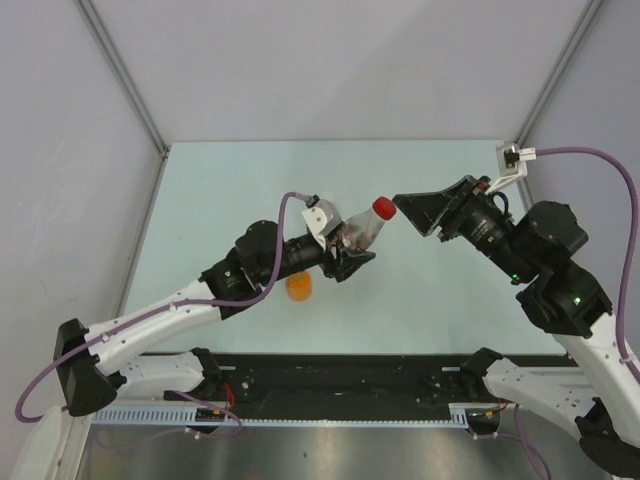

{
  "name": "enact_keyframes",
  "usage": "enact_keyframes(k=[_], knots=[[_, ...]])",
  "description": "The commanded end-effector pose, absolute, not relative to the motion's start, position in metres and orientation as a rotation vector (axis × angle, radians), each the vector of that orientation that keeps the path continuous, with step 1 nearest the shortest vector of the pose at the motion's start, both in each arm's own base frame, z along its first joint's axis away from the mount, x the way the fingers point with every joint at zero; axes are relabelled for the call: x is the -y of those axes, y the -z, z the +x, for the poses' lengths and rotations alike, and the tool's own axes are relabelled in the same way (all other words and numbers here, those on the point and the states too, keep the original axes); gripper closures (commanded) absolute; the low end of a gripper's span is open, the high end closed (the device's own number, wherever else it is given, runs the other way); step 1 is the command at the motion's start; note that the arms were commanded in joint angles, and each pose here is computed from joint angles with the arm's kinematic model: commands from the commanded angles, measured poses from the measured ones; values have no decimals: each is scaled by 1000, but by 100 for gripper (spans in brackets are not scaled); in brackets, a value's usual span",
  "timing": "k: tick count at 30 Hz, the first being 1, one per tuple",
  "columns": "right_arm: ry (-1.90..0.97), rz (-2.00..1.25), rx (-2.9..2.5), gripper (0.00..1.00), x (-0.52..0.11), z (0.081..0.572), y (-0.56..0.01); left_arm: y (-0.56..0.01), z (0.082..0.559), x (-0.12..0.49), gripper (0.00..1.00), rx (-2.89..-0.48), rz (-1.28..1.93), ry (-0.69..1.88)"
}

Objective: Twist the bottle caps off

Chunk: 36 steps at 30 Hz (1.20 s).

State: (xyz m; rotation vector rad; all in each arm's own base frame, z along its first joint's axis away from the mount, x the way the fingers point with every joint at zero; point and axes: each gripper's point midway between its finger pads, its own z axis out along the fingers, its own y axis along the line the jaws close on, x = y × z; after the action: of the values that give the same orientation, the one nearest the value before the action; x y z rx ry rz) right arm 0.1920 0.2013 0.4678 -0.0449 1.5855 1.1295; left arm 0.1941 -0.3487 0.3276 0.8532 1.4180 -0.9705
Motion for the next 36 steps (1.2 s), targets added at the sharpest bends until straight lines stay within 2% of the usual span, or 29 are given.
enact_keyframes(k=[1,4,7,13,28,36], knots=[[-1125,136,-1608,33,-200,211,-464,-361,241,321,100,-1398,611,697],[-1099,177,-1655,31,-202,217,-451,-361,250,312,100,-1414,539,629],[-1085,198,-1662,24,-206,220,-447,-359,251,311,100,-1413,529,569],[-1113,195,-1662,23,-222,228,-447,-356,242,321,100,-1384,561,531],[-1109,203,-1650,29,-236,244,-444,-360,230,323,100,-1342,591,545],[-1132,186,-1650,35,-246,247,-444,-358,229,325,100,-1344,602,539]])
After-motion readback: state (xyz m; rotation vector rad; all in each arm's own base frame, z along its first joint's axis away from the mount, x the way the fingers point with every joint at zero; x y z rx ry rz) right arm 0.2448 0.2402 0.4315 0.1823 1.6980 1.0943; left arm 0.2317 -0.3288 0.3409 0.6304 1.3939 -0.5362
